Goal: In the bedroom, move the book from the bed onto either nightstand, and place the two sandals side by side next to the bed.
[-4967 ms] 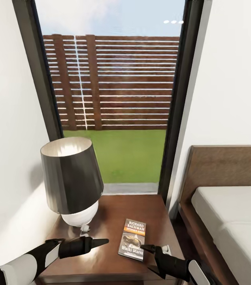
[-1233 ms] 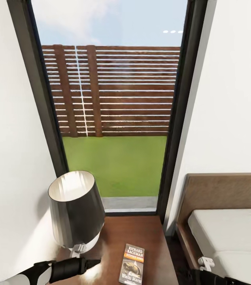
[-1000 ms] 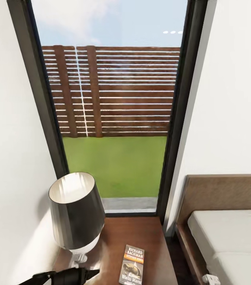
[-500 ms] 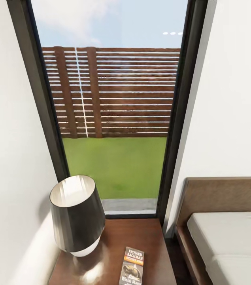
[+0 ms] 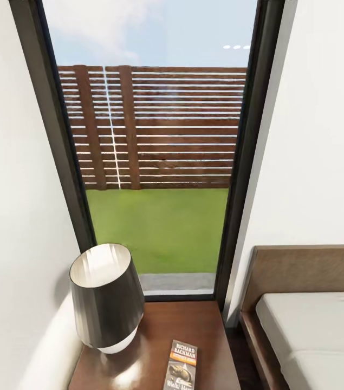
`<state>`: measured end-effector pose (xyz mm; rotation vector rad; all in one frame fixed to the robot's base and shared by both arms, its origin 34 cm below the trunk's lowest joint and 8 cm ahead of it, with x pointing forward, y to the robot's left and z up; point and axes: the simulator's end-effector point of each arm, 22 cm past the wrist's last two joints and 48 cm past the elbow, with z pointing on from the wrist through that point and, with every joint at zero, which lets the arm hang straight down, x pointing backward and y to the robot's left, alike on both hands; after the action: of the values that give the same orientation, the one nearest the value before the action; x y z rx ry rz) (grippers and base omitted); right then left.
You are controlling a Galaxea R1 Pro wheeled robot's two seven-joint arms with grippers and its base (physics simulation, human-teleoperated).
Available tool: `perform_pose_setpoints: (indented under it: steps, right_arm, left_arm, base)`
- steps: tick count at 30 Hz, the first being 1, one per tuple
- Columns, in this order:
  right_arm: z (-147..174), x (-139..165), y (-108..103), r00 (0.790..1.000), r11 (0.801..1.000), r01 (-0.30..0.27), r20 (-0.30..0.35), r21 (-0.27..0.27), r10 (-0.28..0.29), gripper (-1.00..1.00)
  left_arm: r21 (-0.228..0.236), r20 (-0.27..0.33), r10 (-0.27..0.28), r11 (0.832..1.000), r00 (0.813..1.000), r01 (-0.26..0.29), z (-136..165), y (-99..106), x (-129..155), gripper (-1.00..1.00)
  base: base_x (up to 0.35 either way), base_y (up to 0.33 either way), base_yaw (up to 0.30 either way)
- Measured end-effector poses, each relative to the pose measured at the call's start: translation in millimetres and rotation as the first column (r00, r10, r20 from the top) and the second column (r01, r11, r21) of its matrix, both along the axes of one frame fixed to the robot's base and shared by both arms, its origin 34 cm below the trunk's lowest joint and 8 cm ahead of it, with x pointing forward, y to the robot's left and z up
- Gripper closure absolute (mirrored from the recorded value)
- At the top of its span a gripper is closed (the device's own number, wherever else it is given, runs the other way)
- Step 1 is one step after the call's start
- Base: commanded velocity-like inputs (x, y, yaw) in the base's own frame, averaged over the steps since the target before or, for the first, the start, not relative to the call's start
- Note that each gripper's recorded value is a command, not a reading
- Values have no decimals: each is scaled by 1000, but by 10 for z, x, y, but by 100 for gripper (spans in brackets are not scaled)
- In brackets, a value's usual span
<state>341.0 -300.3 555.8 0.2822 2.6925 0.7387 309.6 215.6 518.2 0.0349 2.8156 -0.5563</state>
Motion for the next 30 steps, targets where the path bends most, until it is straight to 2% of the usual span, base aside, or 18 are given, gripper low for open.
perform_pose_setpoints:
  steps: [30]
  right_arm:
    - [-3, -10, 7, 1000, 1000, -7, -2, -1, 7, -100]
  left_arm:
    - [-6, 0, 9, 1000, 1000, -9, -2, -76, -2, -100]
  base:
    - [0, 0, 0]
